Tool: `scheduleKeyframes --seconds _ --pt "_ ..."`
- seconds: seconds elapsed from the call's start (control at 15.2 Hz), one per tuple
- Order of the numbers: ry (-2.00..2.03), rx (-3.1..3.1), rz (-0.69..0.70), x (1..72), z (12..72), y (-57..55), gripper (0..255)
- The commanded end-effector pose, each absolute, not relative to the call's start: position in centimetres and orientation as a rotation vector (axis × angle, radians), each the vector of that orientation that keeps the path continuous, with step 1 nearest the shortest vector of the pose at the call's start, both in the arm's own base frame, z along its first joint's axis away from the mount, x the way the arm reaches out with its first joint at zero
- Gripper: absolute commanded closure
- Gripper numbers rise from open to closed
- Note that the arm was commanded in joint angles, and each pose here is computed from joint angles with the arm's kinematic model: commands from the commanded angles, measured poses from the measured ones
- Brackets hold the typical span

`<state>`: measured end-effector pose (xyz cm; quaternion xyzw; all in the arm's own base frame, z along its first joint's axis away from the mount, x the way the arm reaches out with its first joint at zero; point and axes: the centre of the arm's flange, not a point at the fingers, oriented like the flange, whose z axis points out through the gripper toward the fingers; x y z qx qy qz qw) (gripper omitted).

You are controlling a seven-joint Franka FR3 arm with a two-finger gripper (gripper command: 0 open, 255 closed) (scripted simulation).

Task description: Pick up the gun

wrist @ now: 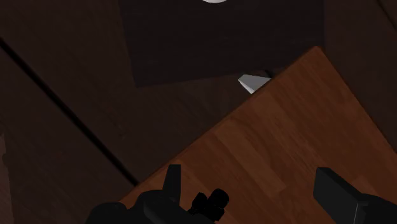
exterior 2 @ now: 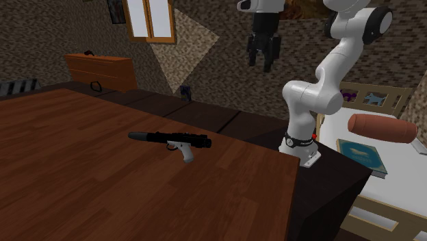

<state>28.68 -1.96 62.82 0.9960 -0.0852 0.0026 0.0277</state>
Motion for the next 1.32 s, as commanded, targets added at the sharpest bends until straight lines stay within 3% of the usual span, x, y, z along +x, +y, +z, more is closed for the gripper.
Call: scheduleKeyframes --seconds 0.0,1.25 --pt "-0.263 3.075 0.008 28.7 62.8 -2.0 0" --pt "-0.744 2.985 -0.038 49.6 49.7 -8.5 0"
